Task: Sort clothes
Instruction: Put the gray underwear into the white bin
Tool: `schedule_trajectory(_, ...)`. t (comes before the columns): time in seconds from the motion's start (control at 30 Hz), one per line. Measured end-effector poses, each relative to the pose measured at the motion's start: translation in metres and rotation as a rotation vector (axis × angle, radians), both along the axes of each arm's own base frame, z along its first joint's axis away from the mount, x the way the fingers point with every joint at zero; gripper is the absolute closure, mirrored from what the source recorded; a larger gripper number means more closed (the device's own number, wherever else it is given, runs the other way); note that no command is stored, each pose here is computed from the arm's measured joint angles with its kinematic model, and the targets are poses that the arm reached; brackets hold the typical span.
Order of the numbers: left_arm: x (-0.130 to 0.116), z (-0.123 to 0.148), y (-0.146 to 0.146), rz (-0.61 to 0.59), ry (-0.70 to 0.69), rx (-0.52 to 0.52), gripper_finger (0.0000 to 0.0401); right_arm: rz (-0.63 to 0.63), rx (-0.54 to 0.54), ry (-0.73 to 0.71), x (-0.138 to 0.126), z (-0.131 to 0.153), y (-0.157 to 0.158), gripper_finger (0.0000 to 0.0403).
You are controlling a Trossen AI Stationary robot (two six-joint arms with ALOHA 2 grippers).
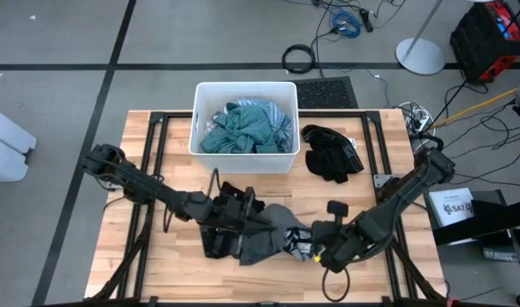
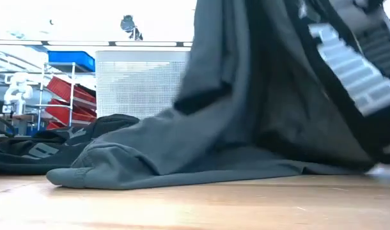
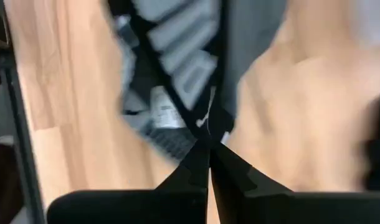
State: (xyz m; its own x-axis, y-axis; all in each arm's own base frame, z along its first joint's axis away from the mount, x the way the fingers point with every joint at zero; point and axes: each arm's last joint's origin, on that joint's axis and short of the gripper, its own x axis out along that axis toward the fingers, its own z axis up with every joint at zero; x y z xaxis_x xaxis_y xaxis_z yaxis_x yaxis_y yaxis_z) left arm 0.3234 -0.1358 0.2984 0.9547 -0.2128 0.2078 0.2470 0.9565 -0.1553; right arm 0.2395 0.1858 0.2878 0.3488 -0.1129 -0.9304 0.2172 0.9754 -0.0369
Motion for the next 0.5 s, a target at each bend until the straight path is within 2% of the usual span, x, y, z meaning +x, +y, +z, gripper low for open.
schedule_trajectory(0.13, 0.001, -0.009, 0.0, 0.044, 0.093, 0.025, 0.0398, 0.043, 0.104, 0.0, 0.003, -0.041, 0.006, 0.04)
schedule_trajectory(0.23, 0.002, -0.015, 0.002, 0.103, 0.149, 0.042, 0.0398, 0.116, 0.135, -0.031, 0.005, -0.055, 0.008, 0.0382)
schedule_trajectory(0.37, 0.003, -0.021, 0.004, 0.149, 0.207, 0.066, 0.0398, 0.17, 0.123, -0.043, 0.006, -0.054, 0.009, 0.0336)
schedule_trajectory(0.5, 0.003, -0.024, 0.003, 0.124, 0.233, 0.082, 0.0398, 0.191, 0.102, -0.035, 0.002, -0.048, 0.013, 0.0282)
